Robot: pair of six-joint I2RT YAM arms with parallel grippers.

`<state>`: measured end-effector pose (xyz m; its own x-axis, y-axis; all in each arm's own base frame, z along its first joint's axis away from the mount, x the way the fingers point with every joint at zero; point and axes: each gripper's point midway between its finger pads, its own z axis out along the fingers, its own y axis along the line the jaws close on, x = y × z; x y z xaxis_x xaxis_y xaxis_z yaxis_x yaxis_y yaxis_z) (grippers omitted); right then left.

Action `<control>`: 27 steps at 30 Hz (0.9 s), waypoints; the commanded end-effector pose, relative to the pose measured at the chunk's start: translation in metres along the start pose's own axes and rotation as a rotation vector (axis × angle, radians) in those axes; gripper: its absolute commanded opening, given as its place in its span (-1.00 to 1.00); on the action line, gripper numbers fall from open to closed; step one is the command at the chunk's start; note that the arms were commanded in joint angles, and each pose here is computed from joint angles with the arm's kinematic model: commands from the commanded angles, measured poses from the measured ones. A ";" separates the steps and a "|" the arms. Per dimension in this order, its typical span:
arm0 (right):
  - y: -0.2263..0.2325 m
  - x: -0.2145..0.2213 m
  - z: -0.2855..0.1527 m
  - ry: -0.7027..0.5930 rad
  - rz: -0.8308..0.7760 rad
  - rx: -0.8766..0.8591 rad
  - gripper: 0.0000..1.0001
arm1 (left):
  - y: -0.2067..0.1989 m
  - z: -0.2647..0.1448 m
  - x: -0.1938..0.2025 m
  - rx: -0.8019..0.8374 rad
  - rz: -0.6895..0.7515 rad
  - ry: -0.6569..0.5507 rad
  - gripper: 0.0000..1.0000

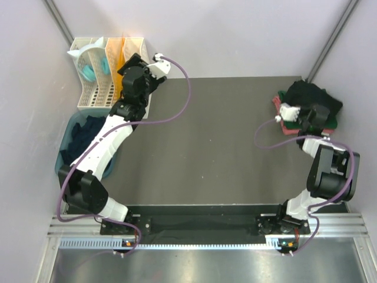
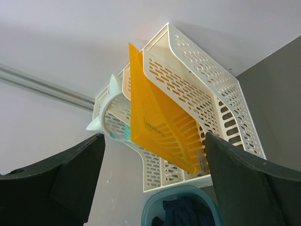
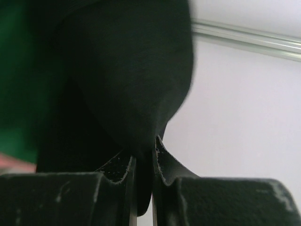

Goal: Fold and stack the t-shirts
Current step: Put the neatly folded tshirt into the corner of the board with the right arm

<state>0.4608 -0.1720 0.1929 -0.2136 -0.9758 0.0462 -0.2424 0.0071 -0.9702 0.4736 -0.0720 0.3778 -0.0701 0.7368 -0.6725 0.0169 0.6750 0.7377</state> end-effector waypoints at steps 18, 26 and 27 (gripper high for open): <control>0.083 -0.021 -0.054 -0.008 0.231 -0.391 0.99 | 0.022 -0.008 -0.035 -0.063 0.016 -0.081 0.84; 0.047 -0.095 -0.129 -0.195 0.343 -0.537 0.99 | 0.014 -0.013 -0.026 -0.047 0.046 -0.063 0.83; 0.067 -0.113 -0.154 -0.220 0.340 -0.674 1.00 | 0.011 -0.014 -0.022 -0.039 0.065 -0.056 0.82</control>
<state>0.3749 -0.0938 0.1647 -0.2266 -0.9488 -0.2199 -0.5436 0.3106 -0.7797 0.4724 -0.0848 0.3884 -0.0431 0.7746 -0.6310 0.0179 0.6321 0.7747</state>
